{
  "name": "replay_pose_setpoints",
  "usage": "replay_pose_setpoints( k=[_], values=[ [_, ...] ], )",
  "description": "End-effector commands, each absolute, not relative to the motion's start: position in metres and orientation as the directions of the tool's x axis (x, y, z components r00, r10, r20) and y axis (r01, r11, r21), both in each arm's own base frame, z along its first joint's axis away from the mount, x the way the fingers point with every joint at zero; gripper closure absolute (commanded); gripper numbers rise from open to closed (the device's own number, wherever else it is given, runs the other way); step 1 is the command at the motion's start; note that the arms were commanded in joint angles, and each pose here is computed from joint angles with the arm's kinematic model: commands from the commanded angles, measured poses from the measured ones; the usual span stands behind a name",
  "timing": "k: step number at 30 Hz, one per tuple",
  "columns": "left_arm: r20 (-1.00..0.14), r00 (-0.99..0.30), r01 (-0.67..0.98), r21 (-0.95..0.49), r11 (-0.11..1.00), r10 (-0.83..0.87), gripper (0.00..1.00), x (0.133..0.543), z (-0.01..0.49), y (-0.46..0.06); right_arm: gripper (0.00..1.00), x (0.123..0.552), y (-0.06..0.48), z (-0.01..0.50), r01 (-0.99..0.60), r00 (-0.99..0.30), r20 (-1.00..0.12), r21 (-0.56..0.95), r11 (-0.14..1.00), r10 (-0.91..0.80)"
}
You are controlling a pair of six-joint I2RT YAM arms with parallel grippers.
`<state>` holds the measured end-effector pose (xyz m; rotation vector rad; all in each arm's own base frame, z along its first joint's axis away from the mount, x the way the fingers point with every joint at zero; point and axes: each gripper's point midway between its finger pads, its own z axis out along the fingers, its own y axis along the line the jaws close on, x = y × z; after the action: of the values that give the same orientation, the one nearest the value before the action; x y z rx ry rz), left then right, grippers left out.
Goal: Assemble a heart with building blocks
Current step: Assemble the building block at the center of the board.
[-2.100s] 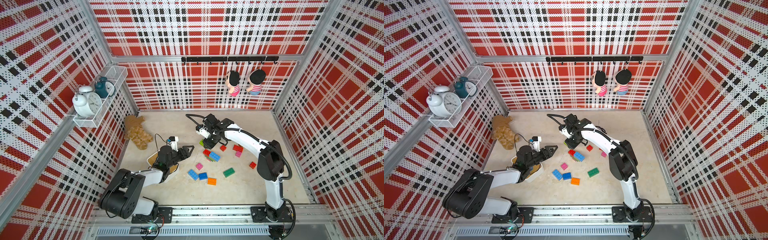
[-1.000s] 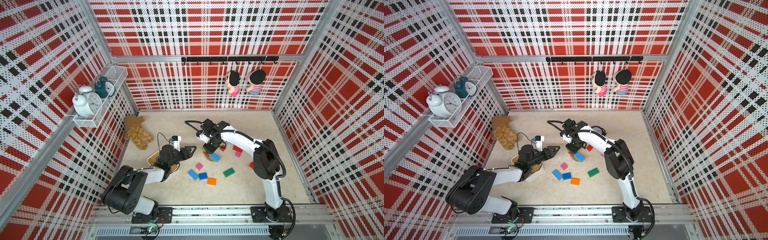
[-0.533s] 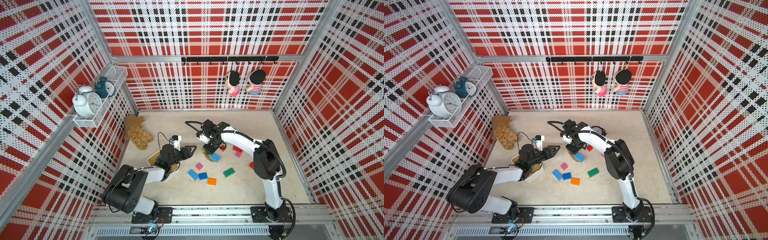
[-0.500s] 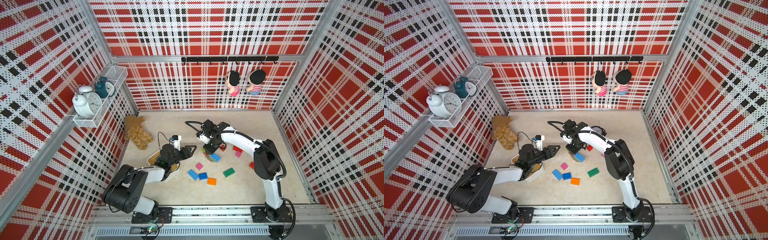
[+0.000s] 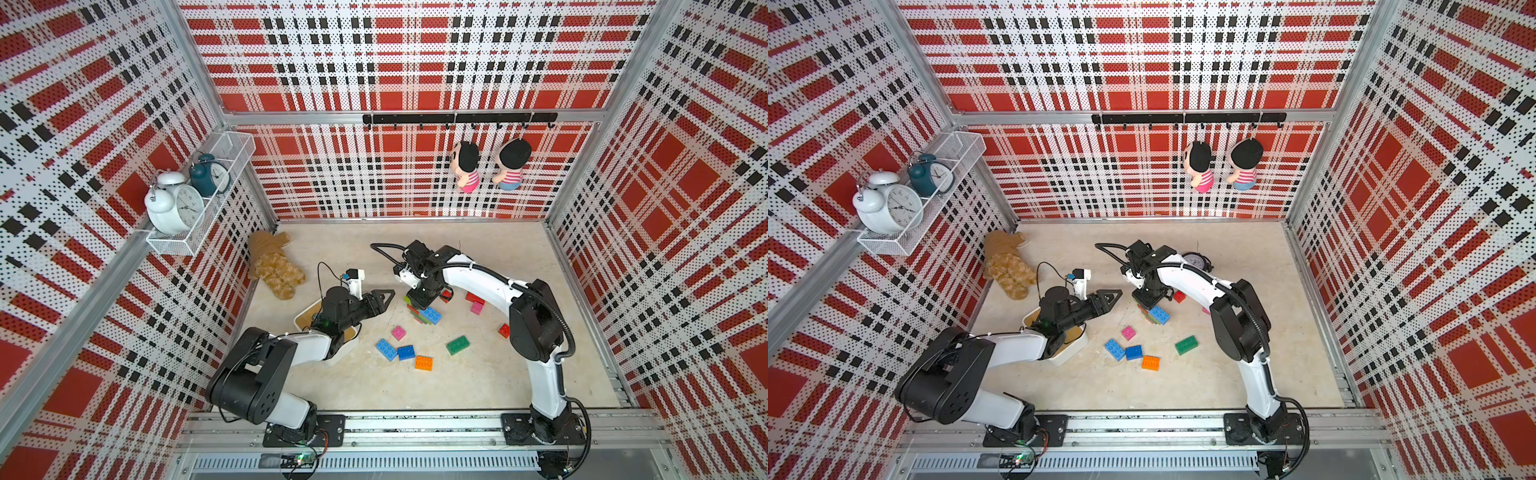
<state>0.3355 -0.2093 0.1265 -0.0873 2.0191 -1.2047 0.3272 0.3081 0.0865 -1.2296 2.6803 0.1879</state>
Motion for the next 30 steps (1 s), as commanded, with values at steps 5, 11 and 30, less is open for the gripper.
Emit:
replay_pose_setpoints(
  k=[5, 11, 30],
  values=[
    [-0.6, -0.697, 0.333, -0.756, 0.564, -0.393, 0.37, 0.341, 0.13, -0.215, 0.96, 0.295, 0.271, 0.043, -0.765, -0.643, 0.023, -0.001, 0.644, -0.765],
    [-0.601, -0.698, 0.332, -0.754, 0.567, -0.391, 0.38, 0.343, 0.13, -0.216, 0.97, 0.293, 0.27, 0.04, -0.757, -0.654, 0.034, -0.015, 0.654, -0.756],
    [-0.602, -0.7, 0.333, -0.751, 0.57, -0.384, 0.38, 0.343, 0.128, -0.22, 0.98, 0.285, 0.266, 0.034, -0.701, -0.709, 0.055, 0.049, 0.712, -0.703]
  ],
)
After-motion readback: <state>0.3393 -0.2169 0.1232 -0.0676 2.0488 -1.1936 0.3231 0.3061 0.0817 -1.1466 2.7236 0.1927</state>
